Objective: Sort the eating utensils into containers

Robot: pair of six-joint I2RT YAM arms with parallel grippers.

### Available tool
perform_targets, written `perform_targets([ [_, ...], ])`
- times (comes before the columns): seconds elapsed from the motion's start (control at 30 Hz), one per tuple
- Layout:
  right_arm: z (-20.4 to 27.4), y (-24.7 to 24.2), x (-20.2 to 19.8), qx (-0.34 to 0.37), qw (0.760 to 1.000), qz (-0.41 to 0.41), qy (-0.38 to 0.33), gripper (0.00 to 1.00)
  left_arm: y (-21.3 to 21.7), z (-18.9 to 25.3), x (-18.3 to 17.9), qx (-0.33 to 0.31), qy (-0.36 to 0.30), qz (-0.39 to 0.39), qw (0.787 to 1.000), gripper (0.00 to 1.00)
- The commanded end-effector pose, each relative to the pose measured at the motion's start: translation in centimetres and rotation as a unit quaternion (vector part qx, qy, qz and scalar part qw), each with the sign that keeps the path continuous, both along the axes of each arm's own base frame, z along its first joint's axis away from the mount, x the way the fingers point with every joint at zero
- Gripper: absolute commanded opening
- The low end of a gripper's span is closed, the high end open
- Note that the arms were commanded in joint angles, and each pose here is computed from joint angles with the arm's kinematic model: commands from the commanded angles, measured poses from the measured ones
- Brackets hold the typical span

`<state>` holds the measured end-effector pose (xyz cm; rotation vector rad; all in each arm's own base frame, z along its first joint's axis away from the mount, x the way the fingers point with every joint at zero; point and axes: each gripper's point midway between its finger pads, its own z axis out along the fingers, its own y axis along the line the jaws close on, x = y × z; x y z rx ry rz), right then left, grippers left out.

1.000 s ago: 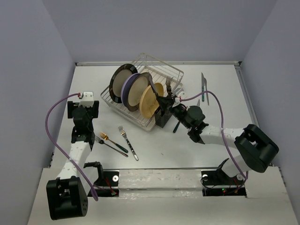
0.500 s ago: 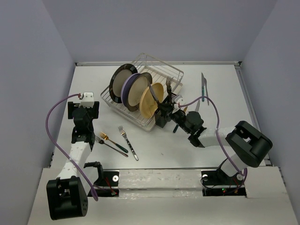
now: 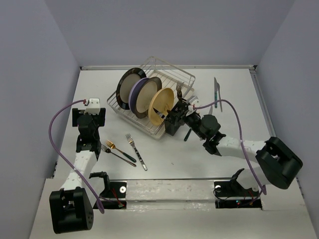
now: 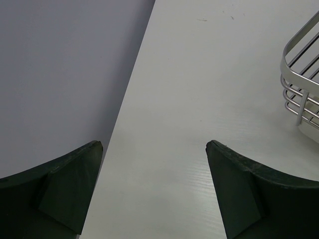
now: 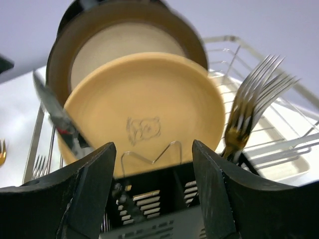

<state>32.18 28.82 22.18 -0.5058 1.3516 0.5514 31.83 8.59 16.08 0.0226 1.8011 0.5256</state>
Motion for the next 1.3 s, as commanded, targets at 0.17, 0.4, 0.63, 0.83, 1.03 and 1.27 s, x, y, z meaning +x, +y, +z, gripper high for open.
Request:
perform_targets([
  [0.17, 7.7, -7.8, 4.4, -0.016, 0.98, -0.17, 0.101, 0.71, 0.1, 1.1, 0.0, 0.005, -0.024, 0.0, 1.0, 0.99],
  [0.4, 5.8, -14.2, 6.7, -0.003, 0.955, -0.227, 0.189, 0.7, 0.1, 1.2, 0.0, 0.005, -0.026, -0.001, 1.0, 0.99],
  [0.63, -1.1, -24.9, 13.8, -0.029, 0.883, -0.335, 0.328, 0.33, -0.2, 1.5, 0.1, 0.001, -0.031, -0.01, 0.999, 0.99],
  [0.83, -8.8, -26.9, 17.0, -0.072, 0.839, -0.332, 0.426, 0.2, -0.6, 0.9, 0.0, 0.001, -0.025, -0.02, 0.999, 0.99],
  [1.03, -11.1, -27.4, 18.3, -0.102, 0.828, -0.333, 0.438, 0.34, -0.6, 0.8, 0.2, 0.002, -0.023, -0.022, 1.0, 0.99],
  [1.27, -13.8, -27.7, 20.2, -0.134, 0.811, -0.33, 0.464, 0.36, -0.5, 0.7, 0.1, 0.002, -0.022, -0.018, 1.0, 0.99],
])
